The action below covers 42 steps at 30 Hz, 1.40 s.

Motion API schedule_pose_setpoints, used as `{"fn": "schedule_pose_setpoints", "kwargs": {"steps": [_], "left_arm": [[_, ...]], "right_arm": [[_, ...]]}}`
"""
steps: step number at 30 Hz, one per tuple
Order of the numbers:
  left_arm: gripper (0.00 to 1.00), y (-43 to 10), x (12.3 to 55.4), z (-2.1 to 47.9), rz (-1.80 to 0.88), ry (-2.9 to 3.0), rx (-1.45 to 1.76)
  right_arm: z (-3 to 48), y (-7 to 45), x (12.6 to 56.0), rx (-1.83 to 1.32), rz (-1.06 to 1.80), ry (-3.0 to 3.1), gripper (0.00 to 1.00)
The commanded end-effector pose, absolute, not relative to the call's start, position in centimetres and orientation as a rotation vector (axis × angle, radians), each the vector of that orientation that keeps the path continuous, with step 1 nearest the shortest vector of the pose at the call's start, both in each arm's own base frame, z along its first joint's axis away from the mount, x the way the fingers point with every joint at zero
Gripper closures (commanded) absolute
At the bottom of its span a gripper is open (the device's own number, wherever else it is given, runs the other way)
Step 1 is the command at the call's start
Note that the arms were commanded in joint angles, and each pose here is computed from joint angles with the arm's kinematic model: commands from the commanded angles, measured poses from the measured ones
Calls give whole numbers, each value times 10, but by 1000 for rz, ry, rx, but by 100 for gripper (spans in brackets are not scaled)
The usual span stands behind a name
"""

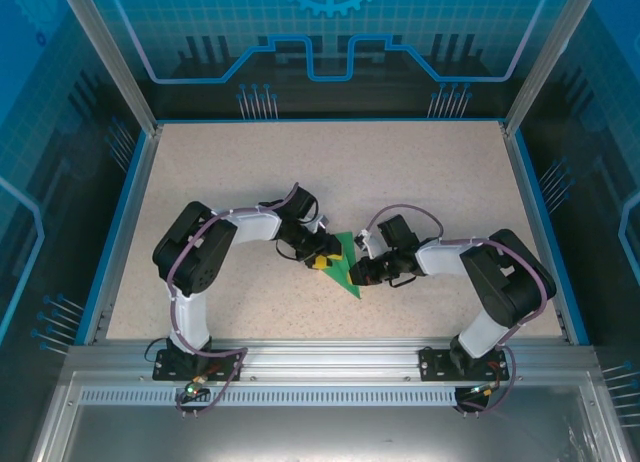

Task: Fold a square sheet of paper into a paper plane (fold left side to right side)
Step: Fourth fold the wing at the center of the table.

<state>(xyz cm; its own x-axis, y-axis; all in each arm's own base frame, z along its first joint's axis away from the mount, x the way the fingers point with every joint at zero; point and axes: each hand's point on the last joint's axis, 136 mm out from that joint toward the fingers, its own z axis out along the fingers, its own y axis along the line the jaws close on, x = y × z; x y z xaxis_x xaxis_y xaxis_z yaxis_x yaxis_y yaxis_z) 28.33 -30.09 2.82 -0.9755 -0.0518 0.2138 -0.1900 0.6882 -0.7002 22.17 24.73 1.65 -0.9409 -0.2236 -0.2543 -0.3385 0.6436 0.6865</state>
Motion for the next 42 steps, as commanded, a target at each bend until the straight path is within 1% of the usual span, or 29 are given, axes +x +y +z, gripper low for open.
{"fn": "schedule_pose_setpoints", "kwargs": {"steps": [1,9,15,25,27,33,37,38,42], "left_arm": [[56,-301,285,20,1105,-2744,194],[55,-297,285,9,1036,-2755,220],[56,-294,284,4,1000,-2759,233],[56,-294,284,3,994,-2759,235],[56,-294,284,3,994,-2758,236],[56,-294,284,4,998,-2758,234],[56,-294,284,3,997,-2758,236],[56,-294,284,4,1000,-2759,234],[56,-294,284,4,1000,-2758,232]], "right_arm": [[17,246,223,-426,1236,2708,92],[17,244,226,-392,1249,2716,88],[21,243,228,-399,1230,2708,79],[41,237,239,-397,1187,2667,60],[43,237,243,-381,1196,2663,58],[43,244,252,-383,1231,2663,60],[37,245,253,-375,1232,2676,66],[37,246,253,-378,1231,2678,68],[33,244,253,-371,1204,2691,83]]}}
